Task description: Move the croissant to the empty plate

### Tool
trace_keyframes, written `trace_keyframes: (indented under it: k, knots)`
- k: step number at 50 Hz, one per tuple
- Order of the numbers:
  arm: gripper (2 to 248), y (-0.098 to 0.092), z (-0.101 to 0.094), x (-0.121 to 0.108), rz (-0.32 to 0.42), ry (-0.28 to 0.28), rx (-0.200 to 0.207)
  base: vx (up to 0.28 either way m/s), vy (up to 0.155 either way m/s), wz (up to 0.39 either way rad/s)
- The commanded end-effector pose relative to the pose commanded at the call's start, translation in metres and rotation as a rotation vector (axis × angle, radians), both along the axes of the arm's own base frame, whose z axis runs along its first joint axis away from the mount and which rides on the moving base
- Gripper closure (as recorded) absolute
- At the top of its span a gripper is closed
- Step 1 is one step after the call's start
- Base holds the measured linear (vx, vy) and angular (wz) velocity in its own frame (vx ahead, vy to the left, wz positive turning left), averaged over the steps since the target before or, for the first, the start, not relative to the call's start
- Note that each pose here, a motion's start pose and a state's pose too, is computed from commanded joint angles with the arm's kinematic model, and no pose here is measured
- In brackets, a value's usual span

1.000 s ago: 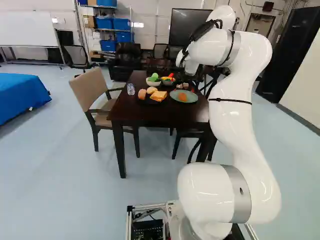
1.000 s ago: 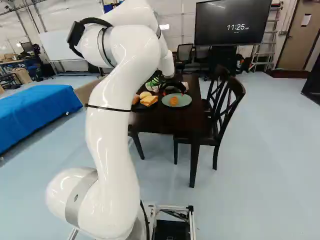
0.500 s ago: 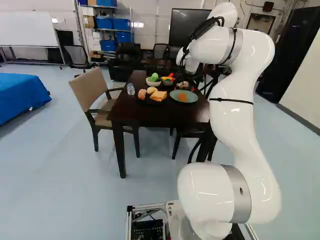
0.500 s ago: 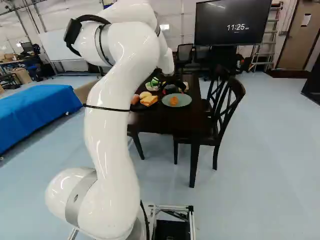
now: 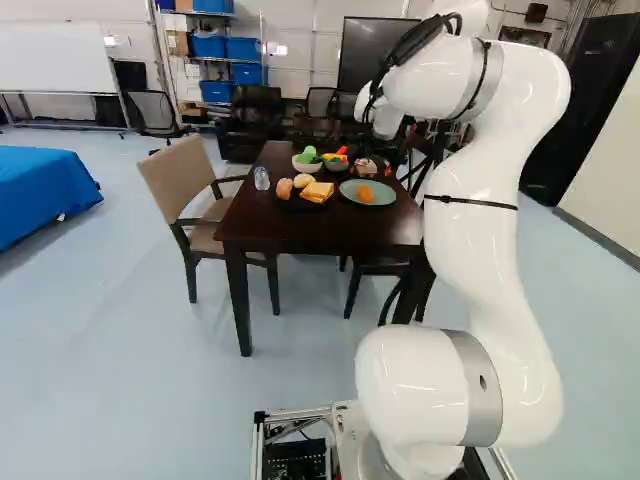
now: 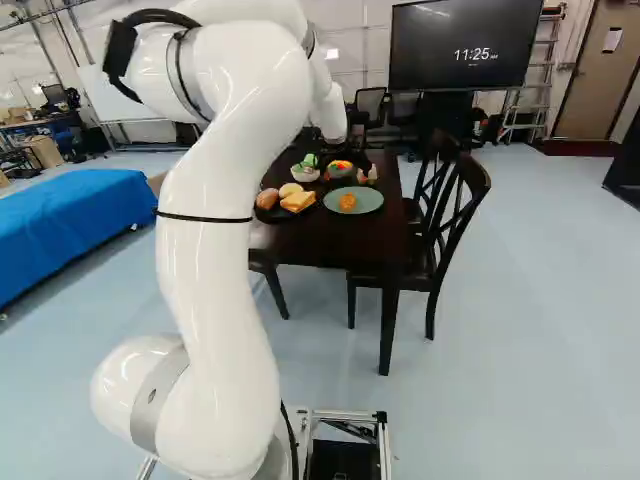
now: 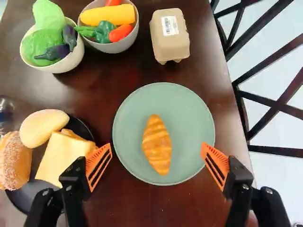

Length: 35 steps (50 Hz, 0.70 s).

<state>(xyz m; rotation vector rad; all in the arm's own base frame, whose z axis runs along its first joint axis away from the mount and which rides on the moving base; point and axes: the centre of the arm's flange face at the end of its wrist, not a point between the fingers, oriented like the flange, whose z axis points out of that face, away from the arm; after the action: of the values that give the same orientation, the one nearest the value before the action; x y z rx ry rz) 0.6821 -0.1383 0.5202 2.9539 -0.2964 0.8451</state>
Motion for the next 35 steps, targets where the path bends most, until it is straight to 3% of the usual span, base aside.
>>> trace_keyframes:
  k: [27,35]
  knots:
    - [3,0.016,0.04,-0.059,0.006,-0.015,-0.003,0.0,0.0,0.0]
    - [3,0.02,0.041,-0.074,0.008,-0.007,-0.001,0.0,0.0,0.0]
